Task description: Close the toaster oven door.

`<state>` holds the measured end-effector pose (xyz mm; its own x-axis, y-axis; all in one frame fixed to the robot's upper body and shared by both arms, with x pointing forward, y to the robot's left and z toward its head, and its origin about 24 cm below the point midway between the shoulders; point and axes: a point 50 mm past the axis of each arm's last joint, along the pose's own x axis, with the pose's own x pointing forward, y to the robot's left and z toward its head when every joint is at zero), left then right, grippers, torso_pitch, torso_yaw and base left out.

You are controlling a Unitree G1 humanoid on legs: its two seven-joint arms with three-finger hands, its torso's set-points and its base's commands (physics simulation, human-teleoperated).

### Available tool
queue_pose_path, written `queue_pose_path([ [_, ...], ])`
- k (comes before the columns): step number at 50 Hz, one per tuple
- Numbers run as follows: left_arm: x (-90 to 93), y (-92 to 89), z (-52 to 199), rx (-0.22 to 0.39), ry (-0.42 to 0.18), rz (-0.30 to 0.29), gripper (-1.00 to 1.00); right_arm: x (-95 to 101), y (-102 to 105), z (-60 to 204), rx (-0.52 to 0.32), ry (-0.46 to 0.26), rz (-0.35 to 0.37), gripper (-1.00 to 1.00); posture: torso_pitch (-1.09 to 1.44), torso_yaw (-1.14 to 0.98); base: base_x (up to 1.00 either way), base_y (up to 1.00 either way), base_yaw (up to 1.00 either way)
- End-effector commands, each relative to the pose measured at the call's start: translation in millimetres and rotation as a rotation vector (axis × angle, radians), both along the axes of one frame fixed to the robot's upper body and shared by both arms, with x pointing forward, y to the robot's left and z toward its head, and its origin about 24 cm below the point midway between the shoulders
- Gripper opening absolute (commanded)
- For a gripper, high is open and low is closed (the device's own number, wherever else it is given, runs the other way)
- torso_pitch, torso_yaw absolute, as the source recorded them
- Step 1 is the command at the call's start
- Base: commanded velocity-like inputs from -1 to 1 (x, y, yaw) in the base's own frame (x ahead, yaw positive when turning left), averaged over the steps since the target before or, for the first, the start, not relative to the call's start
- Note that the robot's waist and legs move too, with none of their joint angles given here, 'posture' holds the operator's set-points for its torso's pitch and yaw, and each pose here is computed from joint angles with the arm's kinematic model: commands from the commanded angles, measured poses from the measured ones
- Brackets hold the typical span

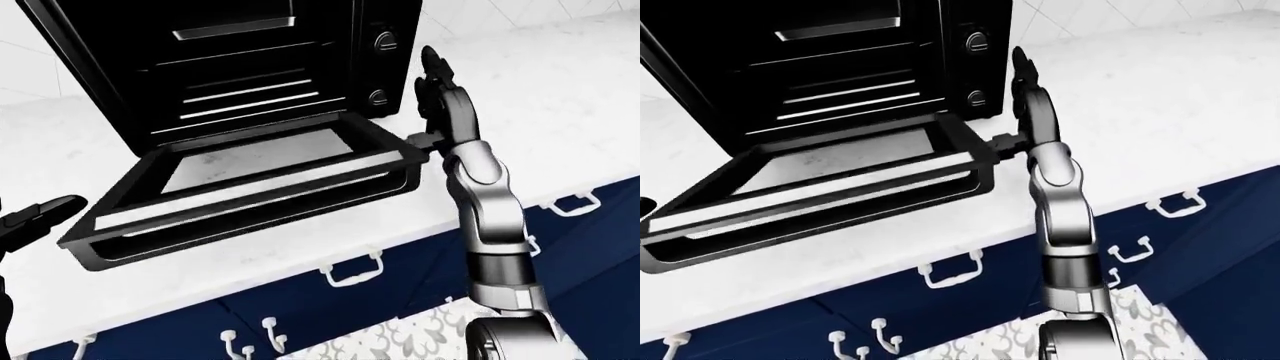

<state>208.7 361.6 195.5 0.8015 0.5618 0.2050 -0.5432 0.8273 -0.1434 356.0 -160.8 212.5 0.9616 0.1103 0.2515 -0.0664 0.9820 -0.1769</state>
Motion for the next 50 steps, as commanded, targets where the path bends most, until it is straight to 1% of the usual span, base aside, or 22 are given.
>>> queue_pose_path([
  [1,-4.2,-1.1,19,0.061,-0.073,0.005,1.0,-5.6,1,37,0.043,-0.144,-0.005,1.0,0.0,0.0,0.0,0.0,0.0],
  [3,-4.4,-0.6,19,0.061,-0.073,0.007,1.0,-6.8,1,43,0.076,-0.153,-0.011,1.0,0.0,0.0,0.0,0.0,0.0],
  [4,-4.3,-0.8,19,0.062,-0.073,0.006,1.0,-7.0,1,47,0.107,-0.15,-0.013,1.0,0.0,0.0,0.0,0.0,0.0],
  [5,-4.3,-0.8,19,0.061,-0.072,0.006,1.0,-6.7,1,48,0.104,-0.155,-0.015,1.0,0.0,0.0,0.0,0.0,0.0],
  [6,-4.3,-0.7,19,0.062,-0.073,0.006,1.0,-5.5,0,49,0.123,-0.162,-0.024,1.0,0.0,0.0,0.0,0.0,0.0],
  [7,-4.4,-0.4,19,0.061,-0.073,0.008,1.0,-5.1,0,50,0.12,-0.165,-0.026,1.0,0.0,0.0,0.0,0.0,0.0],
  [8,-4.5,-0.6,19,0.061,-0.073,0.007,1.0,-4.8,0,53,0.14,-0.173,-0.026,1.0,0.0,0.0,0.0,0.0,0.0],
  [10,-4.6,-0.6,19,0.061,-0.073,0.007,1.0,-3.4,-1,55,0.153,-0.184,-0.042,1.0,0.0,0.0,0.0,0.0,0.0],
  [11,-4.6,-0.6,19,0.061,-0.073,0.007,1.0,-2.1,-1,57,0.17,-0.184,-0.047,1.0,0.0,0.0,0.0,0.0,0.0],
  [16,-4.9,-0.4,19,0.061,-0.074,0.008,1.0,1.3,1,65,0.205,-0.192,-0.058,1.0,0.0,0.0,0.0,0.0,0.0],
  [27,-4.9,-2.6,17,0.062,-0.07,-0.001,1.0,8.1,8,74,0.224,-0.213,-0.085,1.0,0.0,0.0,0.0,0.0,0.0],
  [32,-4.8,-3.4,17,0.062,-0.069,-0.005,1.0,16.3,6,82,0.24,-0.239,-0.143,1.0,0.0,0.0,0.0,0.0,0.0],
  [36,-4.5,-5.5,17,0.064,-0.069,-0.012,1.0,19.7,6,88,0.247,-0.252,-0.163,1.0,0.0,0.0,0.0,0.0,0.0],
  [44,-4.0,-9.2,16,0.066,-0.069,-0.024,1.0,33.0,6,96,0.245,-0.265,-0.187,1.0,0.0,0.0,0.0,0.0,0.0],
  [50,-5.3,-15.0,19,0.07,-0.075,-0.042,1.0,37.2,8,100,0.24,-0.273,-0.189,1.0,0.0,0.0,0.0,0.0,0.0],
])
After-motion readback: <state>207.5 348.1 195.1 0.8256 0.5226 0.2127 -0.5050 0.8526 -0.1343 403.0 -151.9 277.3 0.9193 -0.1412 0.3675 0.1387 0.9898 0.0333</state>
